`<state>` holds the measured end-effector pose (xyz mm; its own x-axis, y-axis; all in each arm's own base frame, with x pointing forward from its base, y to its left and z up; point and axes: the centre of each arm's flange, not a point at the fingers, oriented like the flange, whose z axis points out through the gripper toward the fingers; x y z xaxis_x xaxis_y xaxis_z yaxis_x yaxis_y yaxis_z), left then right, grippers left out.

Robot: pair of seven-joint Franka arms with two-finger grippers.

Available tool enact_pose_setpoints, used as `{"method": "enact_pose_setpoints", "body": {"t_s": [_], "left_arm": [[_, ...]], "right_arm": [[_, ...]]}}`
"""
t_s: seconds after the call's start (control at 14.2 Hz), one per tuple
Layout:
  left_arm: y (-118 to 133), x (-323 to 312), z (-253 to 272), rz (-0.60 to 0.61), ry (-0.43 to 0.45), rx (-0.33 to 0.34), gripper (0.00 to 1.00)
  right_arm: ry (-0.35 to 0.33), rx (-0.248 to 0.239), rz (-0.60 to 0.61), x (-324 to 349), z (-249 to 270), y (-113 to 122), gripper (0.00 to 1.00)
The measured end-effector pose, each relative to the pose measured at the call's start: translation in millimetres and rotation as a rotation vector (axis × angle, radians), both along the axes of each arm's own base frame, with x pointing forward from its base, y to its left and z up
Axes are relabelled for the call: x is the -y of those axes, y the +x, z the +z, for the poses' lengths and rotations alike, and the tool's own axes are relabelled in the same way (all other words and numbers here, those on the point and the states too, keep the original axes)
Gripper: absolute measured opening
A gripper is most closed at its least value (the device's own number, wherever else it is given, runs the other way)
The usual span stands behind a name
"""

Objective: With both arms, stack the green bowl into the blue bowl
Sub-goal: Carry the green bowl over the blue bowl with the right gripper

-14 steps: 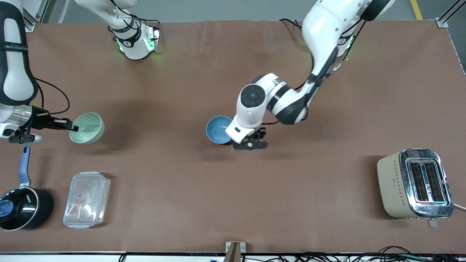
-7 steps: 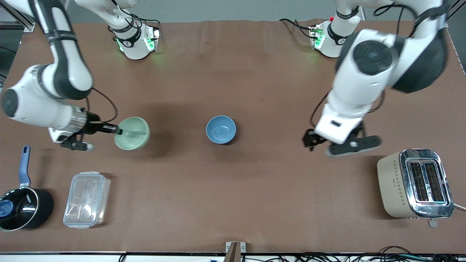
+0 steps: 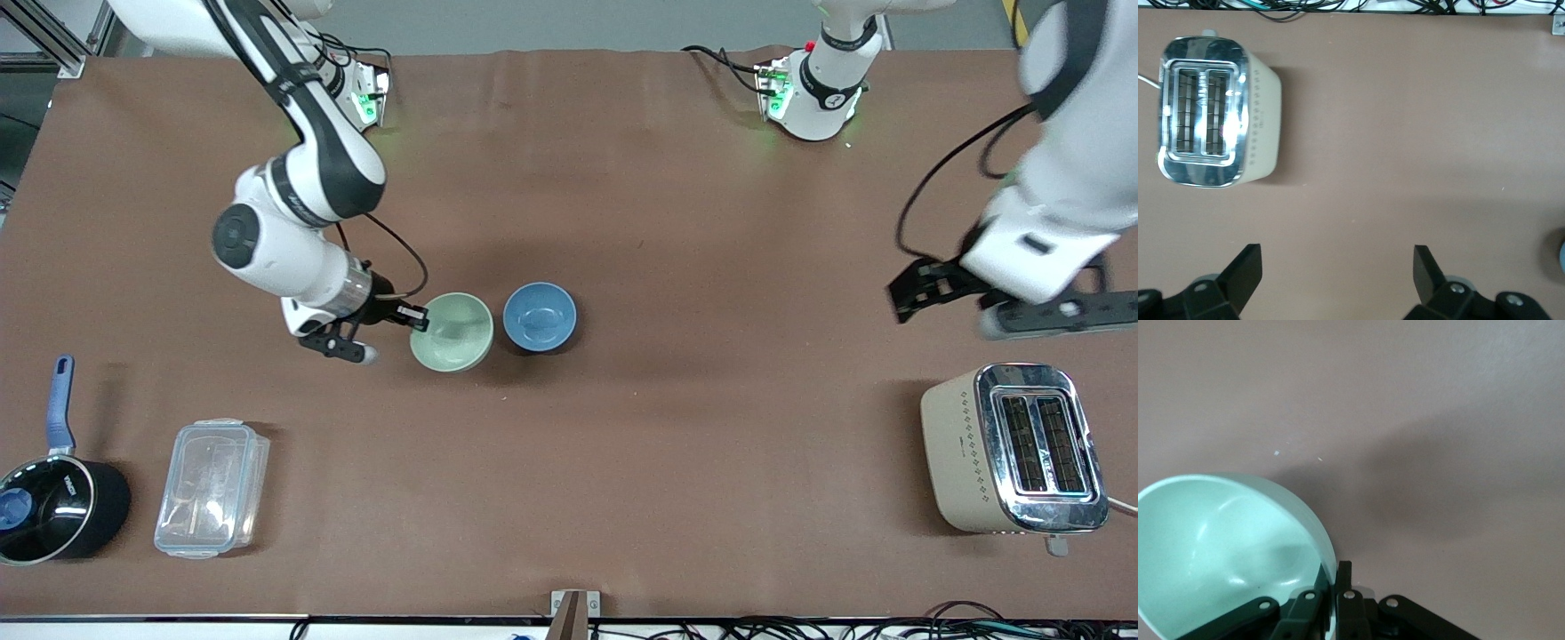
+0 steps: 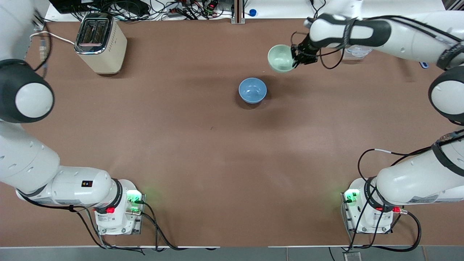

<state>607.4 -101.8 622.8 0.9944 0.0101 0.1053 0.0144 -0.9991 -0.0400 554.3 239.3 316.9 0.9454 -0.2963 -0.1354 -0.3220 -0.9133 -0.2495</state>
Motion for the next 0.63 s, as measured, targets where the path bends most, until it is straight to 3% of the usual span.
{"method": "enact_pose_setpoints", "body": {"t_s": [0.28, 0.63], "left_arm": [[-23.2, -27.0, 26.6, -0.056, 0.001, -0.027, 1.0], [-57.0, -39.2, 43.8, -0.039, 0.018, -0.047, 1.0]], "right_arm": [[-0.071, -0.018, -0.02, -49.3, -24.5, -11.3, 0.04], [-0.043, -0.044, -0.042, -92.0, -27.5, -19.2, 0.04]]}}
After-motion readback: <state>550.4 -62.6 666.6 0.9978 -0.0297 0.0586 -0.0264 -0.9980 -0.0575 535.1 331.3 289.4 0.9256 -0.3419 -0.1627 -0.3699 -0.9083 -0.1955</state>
